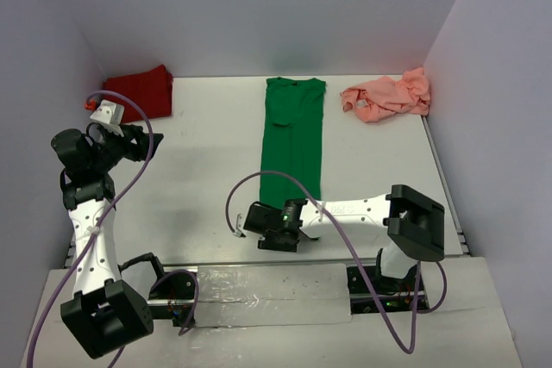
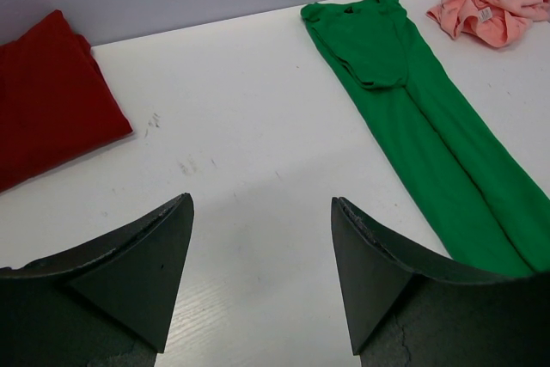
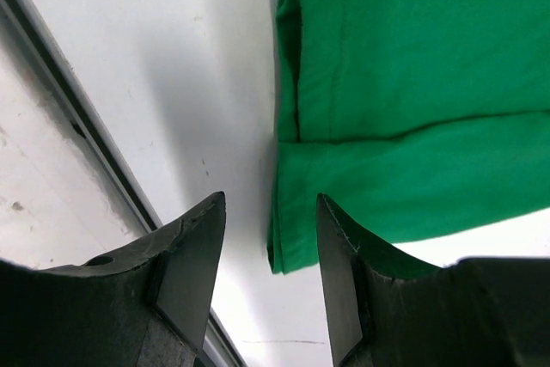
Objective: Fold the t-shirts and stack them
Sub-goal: Grab the bottom of the folded rectangular tshirt with right arm
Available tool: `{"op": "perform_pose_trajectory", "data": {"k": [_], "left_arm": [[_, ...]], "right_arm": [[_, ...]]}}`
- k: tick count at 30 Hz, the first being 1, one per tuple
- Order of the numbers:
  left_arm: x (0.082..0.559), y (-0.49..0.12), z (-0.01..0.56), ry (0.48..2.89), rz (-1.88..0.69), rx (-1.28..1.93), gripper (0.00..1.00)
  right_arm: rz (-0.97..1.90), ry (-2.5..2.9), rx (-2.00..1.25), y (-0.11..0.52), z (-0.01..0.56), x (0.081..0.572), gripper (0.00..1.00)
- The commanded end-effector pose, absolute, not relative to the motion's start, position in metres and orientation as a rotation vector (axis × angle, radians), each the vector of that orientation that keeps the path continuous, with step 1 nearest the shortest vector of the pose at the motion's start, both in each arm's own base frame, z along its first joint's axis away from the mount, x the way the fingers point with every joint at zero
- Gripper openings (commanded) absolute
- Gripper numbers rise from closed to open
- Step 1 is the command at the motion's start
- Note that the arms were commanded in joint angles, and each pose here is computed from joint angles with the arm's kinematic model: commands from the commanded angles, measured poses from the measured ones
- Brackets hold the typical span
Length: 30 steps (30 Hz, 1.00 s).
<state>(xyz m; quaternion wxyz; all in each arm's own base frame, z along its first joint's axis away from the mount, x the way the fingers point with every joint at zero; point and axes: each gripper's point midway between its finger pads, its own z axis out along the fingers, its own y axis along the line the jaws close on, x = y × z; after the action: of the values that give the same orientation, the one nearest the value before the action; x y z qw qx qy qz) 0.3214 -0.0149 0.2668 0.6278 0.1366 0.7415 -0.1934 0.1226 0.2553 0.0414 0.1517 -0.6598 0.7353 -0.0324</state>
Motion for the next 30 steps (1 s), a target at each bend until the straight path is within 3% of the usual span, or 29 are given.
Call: {"op": "perform_pose_trajectory", "data": {"k": [1,13,22,25,27,29,30], "left_arm": [[0.322,-0.013,0.279,1.666,-0.416,0.345,0.74],[0.324,-0.012,0.276,1.667,-0.407,0.342,0.74],[0.325,-0.01,0.275,1.664,-0.394,0.342,0.74],[0.324,-0.01,0.273,1.667,-0.392,0.34,0.74],[0.325,-0.01,0.273,1.666,-0.391,0.341,0.74],[0.325,-0.01,0.273,1.665,-0.393,0.345,0.74],[0.325,-0.01,0.273,1.665,-0.393,0.345,0.74]], "right_arm": [[-0.087,2.099,-1.933,0.259,0.027,0.12,0.54],[-0.159,2.094,-1.956,0.256,-0.008,0.13,0.5],[-0.415,2.08,-1.83,0.25,-0.021,0.168,0.46],[-0.459,2.124,-1.848,0.242,-0.026,0.17,0.34],[-0.438,2.194,-1.875,0.236,-0.03,0.166,0.21],[-0.417,2.226,-1.885,0.233,-0.032,0.163,0.0],[-0.412,2.241,-1.903,0.23,-0.033,0.16,0.0]]}}
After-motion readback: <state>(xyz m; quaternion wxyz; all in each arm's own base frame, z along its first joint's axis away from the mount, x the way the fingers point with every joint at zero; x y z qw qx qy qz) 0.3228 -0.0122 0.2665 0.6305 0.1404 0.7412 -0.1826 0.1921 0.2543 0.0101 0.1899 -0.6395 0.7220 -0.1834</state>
